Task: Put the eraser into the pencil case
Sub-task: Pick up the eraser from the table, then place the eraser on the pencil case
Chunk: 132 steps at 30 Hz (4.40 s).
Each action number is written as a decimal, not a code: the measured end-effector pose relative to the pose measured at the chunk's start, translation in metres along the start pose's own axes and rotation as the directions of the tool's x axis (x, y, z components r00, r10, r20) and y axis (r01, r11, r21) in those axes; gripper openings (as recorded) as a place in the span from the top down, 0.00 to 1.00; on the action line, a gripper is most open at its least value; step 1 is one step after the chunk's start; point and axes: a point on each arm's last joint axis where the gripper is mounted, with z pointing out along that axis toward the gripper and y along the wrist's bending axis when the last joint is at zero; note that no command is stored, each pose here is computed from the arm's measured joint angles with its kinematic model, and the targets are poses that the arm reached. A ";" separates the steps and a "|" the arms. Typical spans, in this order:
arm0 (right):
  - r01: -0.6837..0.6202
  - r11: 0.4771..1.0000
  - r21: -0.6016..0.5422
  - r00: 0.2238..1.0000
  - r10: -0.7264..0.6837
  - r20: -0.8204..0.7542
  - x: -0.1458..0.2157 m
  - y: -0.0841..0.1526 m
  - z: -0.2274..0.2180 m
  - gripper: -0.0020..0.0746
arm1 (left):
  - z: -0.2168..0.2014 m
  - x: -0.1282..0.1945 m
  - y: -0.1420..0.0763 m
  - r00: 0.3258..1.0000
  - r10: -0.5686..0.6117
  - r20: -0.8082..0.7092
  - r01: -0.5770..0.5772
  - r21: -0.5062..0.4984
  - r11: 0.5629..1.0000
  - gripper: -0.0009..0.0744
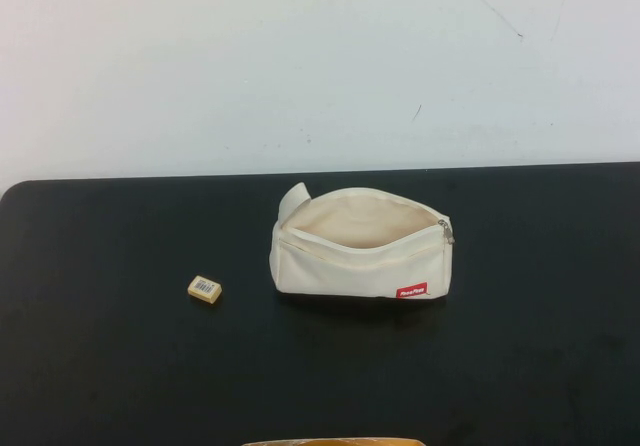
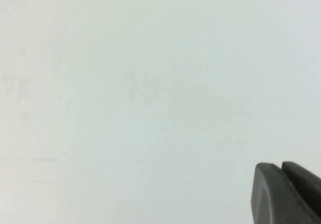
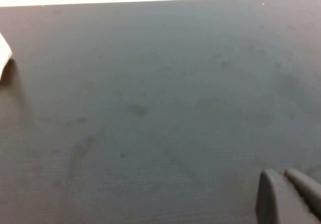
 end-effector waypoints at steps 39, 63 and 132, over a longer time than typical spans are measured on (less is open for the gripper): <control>0.000 1.000 0.000 1.000 0.000 0.000 0.000 0.000 0.000 0.98 | 0.255 0.192 -0.077 0.075 0.406 -0.911 0.094 0.412 0.907 0.57; 0.000 1.000 0.000 1.000 0.000 0.000 0.000 0.000 0.000 0.98 | 0.273 0.285 -0.088 -0.061 0.443 -0.894 0.117 0.435 0.893 0.29; 0.000 1.000 0.000 1.000 0.000 0.000 0.000 0.000 0.000 0.98 | 0.345 0.146 -0.223 0.347 0.559 -0.753 0.255 0.650 0.716 0.43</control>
